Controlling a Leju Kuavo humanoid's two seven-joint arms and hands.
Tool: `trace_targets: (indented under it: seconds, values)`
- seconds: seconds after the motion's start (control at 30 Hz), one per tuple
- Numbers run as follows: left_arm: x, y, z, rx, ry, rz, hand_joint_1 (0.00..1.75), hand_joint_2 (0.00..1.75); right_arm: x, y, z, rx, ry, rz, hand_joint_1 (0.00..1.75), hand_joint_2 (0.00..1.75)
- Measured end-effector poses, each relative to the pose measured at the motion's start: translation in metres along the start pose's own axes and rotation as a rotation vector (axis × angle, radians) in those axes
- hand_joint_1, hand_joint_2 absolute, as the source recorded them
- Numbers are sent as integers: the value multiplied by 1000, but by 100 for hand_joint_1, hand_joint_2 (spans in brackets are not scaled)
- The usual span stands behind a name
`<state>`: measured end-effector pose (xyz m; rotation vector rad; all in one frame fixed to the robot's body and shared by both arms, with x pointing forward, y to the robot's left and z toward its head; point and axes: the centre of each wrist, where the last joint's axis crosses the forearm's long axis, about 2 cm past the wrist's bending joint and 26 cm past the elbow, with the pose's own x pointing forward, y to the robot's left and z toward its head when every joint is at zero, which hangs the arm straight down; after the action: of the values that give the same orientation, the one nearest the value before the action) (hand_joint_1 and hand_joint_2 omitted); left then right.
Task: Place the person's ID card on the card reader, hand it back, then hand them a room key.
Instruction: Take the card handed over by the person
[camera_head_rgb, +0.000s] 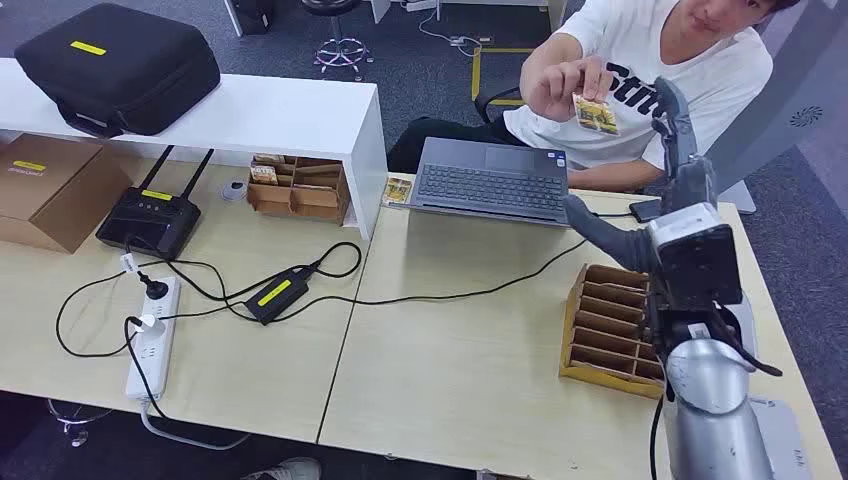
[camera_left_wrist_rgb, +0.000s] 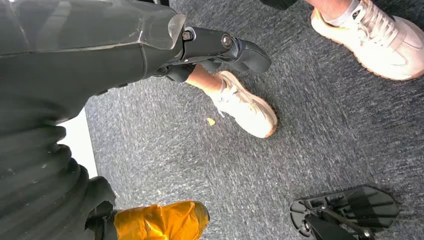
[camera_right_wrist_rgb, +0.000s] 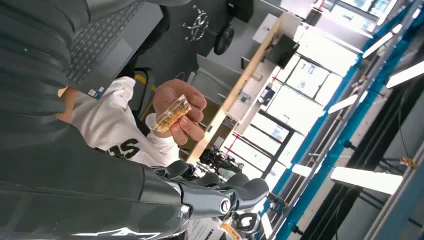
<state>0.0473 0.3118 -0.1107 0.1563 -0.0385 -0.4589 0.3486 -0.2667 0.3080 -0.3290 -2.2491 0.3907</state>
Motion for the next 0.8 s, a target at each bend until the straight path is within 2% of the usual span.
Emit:
trace_targets:
  seconds: [0.1,0.27,0.3,0.43,0.5,0.8]
  values:
    - [1,1,0,-2,-1,-16,0,175,-1,6,-19,35,33,59,0,175]
    - [5,2,0,-7,-9,-54,0,175,-5,21,-64,91,94,273,0,175]
    - [5,2,0,-7,-9,-59,0,175,-5,24,-70,93,96,315,5,175]
    - [6,1,0,-11,-10,-77,0,175,-9,31,-83,81,92,477,164,175]
    - [6,0,1,-13,-11,-85,0,175,-12,34,-86,88,91,525,175,175]
    - [7,-1,1,-13,-15,-103,0,175,-25,41,-83,112,95,606,175,175]
